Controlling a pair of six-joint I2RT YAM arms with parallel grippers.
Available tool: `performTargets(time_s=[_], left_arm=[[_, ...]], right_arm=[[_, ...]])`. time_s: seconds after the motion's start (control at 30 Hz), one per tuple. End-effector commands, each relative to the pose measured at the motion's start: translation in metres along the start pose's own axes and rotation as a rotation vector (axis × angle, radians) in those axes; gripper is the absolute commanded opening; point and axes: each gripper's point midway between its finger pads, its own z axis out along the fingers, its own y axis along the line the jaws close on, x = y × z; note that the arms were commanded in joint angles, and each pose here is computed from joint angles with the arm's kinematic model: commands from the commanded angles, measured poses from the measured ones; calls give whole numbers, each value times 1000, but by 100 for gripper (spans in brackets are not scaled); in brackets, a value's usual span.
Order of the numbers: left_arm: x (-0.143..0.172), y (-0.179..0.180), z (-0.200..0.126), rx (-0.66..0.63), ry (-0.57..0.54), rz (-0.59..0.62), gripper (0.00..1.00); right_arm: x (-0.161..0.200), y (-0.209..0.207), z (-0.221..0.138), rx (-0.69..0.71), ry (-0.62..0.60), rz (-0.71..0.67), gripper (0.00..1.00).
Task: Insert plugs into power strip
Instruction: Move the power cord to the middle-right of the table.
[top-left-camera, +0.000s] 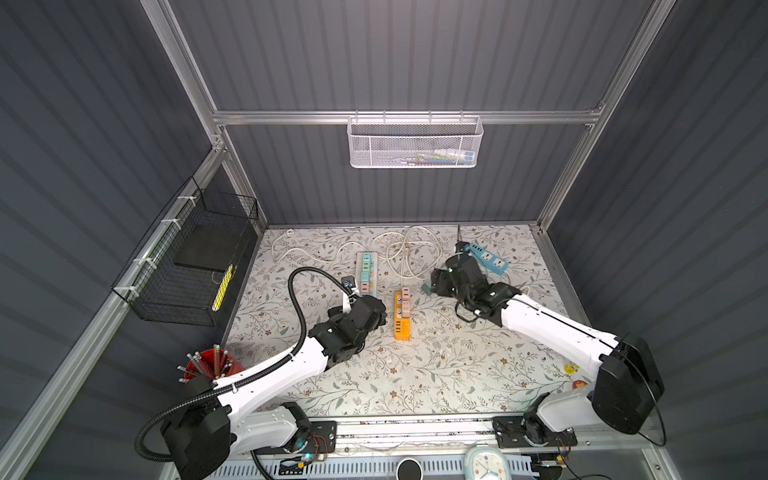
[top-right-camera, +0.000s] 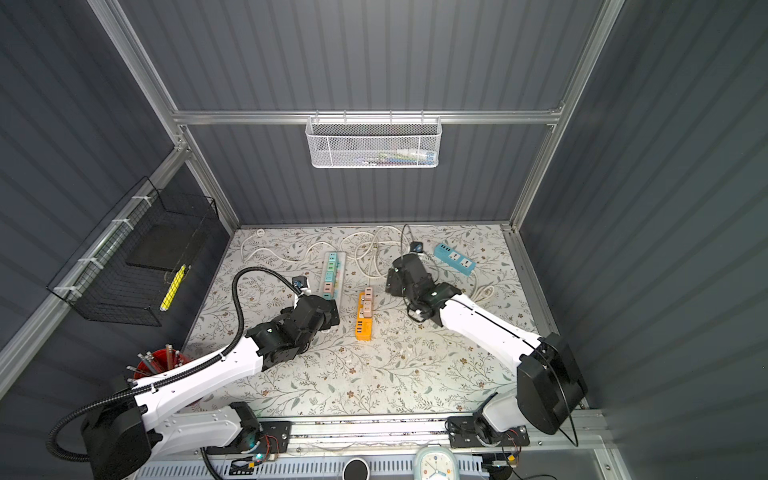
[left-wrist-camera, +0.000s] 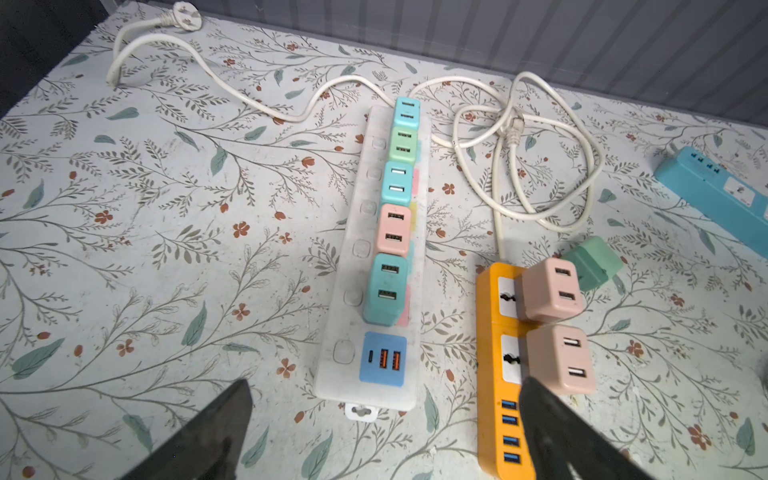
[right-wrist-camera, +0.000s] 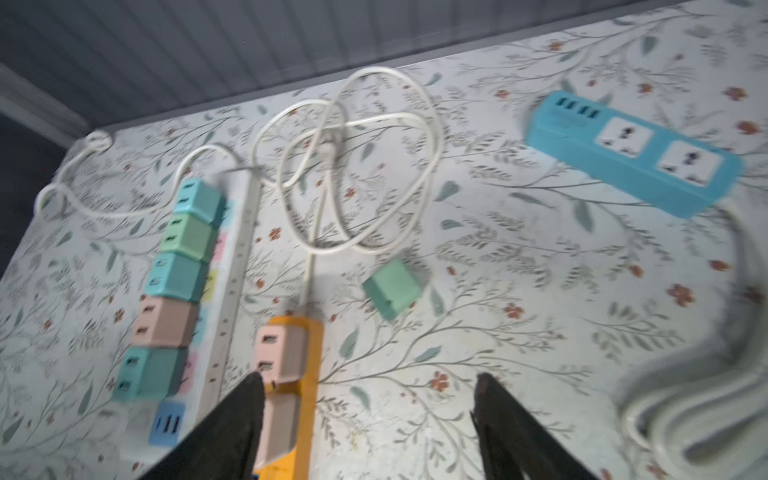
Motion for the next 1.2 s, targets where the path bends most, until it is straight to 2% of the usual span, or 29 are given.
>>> performTargets(time_s=[0.0, 0.03, 0.2, 0.33, 0.53, 0.63, 0.67, 0.83, 0.93, 1.17], left_arm=[[-9, -9, -3, 35, 0, 7, 100], [-10, -12, -3, 46, -2, 8, 100], [-17, -22, -6, 78, 7, 28, 100], [-17, -28, -3, 92, 13, 35, 100], [-16, -39, 4, 112, 22, 52, 100], [-16, -44, 7, 116, 28, 65, 100], [-18, -45, 7, 119, 27, 67, 100], [-24, -51, 6, 131, 14, 80, 100], [-27, -52, 6, 136, 6, 83, 100], [-33, -57, 3, 153, -9, 89, 100]], right_arm=[[-7, -73, 13, 177, 76, 16, 84], [-14, -95, 18, 220, 75, 61, 84], [0, -188, 25, 365, 158, 261, 83], [22, -230, 18, 417, 187, 386, 82], [54, -241, 19, 426, 237, 448, 85], [64, -242, 26, 407, 283, 472, 85], [60, -242, 30, 396, 264, 472, 85], [73, -243, 41, 384, 317, 494, 81], [83, -244, 46, 377, 334, 522, 77], [102, -240, 56, 344, 390, 541, 57]])
